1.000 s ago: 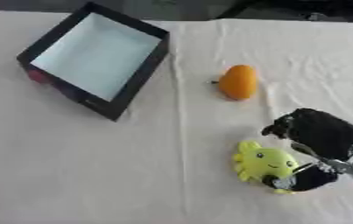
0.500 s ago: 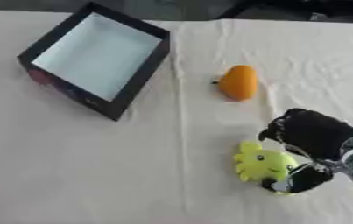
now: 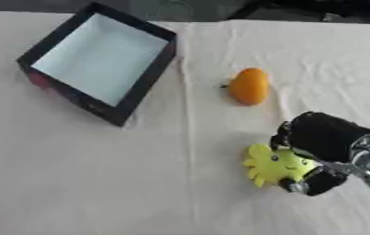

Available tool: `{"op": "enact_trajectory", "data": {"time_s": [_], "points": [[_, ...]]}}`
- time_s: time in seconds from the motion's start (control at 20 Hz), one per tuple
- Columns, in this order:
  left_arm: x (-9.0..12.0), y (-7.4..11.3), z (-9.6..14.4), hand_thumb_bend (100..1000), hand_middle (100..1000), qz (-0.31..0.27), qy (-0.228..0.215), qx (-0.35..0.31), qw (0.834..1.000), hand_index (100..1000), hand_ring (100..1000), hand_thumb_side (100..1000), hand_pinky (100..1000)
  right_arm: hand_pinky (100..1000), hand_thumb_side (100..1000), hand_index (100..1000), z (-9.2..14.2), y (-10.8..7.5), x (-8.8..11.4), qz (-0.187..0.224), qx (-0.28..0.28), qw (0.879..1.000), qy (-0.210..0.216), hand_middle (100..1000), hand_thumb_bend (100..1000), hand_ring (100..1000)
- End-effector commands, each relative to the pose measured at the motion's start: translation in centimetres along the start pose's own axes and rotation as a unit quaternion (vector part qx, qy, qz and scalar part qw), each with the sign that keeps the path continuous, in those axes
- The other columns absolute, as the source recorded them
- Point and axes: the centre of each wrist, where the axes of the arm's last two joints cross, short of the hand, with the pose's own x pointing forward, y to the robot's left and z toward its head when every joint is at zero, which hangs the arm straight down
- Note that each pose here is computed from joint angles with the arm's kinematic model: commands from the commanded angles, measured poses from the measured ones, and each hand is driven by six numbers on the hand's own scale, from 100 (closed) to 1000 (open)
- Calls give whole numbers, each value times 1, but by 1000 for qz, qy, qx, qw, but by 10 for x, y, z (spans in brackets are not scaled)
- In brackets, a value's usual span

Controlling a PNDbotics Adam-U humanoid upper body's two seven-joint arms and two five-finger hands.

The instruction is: Pick up objects on the table and place them in the box.

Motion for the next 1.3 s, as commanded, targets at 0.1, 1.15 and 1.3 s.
{"op": "enact_trajectory", "data": {"time_s": [0.1, 1.15, 1.3], "points": [[11, 3, -6, 421, 783, 2, -22, 6, 1000, 788, 608, 659, 800, 515, 375, 692, 3, -5, 0, 2, 17, 1000, 3, 362, 436, 431], [10, 3, -5, 410, 782, 3, -20, 8, 1000, 788, 608, 663, 801, 449, 308, 560, 6, -6, -4, -69, -59, 996, 18, 304, 430, 372], [9, 3, -5, 410, 782, 2, -18, 7, 1000, 787, 608, 663, 801, 447, 355, 537, 7, -9, -7, -64, -73, 995, 13, 289, 434, 365]]}}
